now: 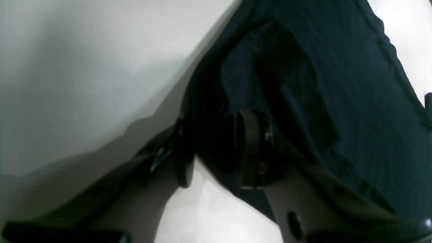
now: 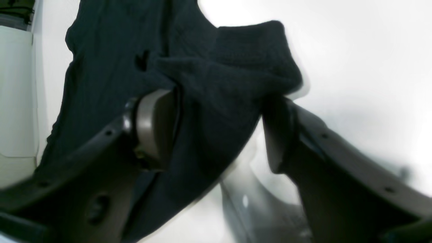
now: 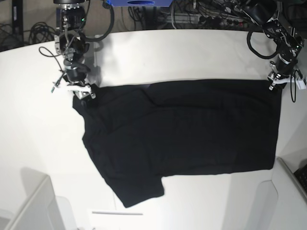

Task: Fold the T-shirt properly
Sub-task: 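Pull the shoulder edge further toward the robot, flattening the shirt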

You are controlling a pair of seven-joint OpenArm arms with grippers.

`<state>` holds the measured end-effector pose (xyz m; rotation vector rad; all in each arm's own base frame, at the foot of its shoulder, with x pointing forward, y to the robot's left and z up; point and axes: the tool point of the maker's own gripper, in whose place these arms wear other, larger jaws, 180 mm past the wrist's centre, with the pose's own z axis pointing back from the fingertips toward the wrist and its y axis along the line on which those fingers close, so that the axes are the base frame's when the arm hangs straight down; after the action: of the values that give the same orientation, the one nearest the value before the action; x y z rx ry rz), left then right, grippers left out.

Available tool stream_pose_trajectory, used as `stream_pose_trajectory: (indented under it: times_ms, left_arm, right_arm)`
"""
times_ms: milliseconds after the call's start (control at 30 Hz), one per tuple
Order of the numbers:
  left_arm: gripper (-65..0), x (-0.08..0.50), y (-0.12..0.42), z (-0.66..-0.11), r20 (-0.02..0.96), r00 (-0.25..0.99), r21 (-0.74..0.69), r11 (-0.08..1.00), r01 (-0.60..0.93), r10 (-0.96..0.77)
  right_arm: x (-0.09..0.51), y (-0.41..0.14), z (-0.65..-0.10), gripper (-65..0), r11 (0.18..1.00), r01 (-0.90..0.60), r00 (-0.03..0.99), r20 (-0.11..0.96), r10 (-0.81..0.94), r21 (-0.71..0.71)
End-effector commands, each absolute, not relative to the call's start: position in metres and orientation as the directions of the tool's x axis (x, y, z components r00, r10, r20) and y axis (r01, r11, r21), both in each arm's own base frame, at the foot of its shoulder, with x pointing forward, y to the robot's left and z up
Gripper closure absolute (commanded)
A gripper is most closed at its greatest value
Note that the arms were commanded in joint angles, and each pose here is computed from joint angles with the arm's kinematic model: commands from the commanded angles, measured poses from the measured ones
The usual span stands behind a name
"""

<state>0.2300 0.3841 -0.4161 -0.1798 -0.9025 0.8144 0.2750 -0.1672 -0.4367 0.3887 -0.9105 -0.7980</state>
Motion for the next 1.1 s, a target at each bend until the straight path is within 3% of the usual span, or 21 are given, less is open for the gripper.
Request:
stream_pose_trajectory:
  times_ms: [0, 67, 167, 200, 500, 700, 1067]
  left_arm:
    - [-18.6, 0.233, 0.389, -0.409, 0.640, 0.346, -0.455, 0.702, -0.548, 0.686]
    - [-14.5, 0.233, 0.389, -0.409, 0.640, 0.346, -0.455, 0.702, -0.548, 0.686]
    - [0.0, 0.233, 0.390, -0.408, 0.643, 0.347, -0.453, 0.704, -0.547, 0.683]
    - [0.0, 0.233, 0.390, -0.408, 0.643, 0.348, -0.452, 0.705, -0.547, 0.682]
    - [0.0, 0.227, 0.400, -0.401, 0.666, 0.385, -0.401, 0.742, -0.537, 0.639]
    - [0.0, 0.226, 0.400, -0.378, 0.716, 0.412, -0.343, 0.798, -0.496, 0.564]
    - [0.0, 0.203, 0.403, -0.349, 0.695, 0.491, -0.271, 0.824, -0.498, 0.525]
  right_arm:
    - [0.263, -0.166, -0.452, -32.0, 0.651, 0.490, 0.410, 0.506, -0.759, 0.580]
    - [0.264, -0.174, -0.453, -20.3, 0.663, 0.490, 0.414, 0.518, -0.749, 0.566]
    - [0.270, -0.176, -0.449, -1.8, 0.665, 0.481, 0.407, 0.526, -0.747, 0.571]
    - [0.272, -0.177, -0.447, 0.0, 0.666, 0.478, 0.405, 0.529, -0.746, 0.573]
    - [0.282, -0.197, -0.418, 0.0, 0.673, 0.499, 0.356, 0.579, -0.733, 0.546]
    - [0.289, -0.185, -0.400, 0.0, 0.689, 0.453, 0.423, 0.543, -0.725, 0.566]
    - [0.284, -0.174, -0.370, 0.0, 0.678, 0.455, 0.463, 0.497, -0.734, 0.577]
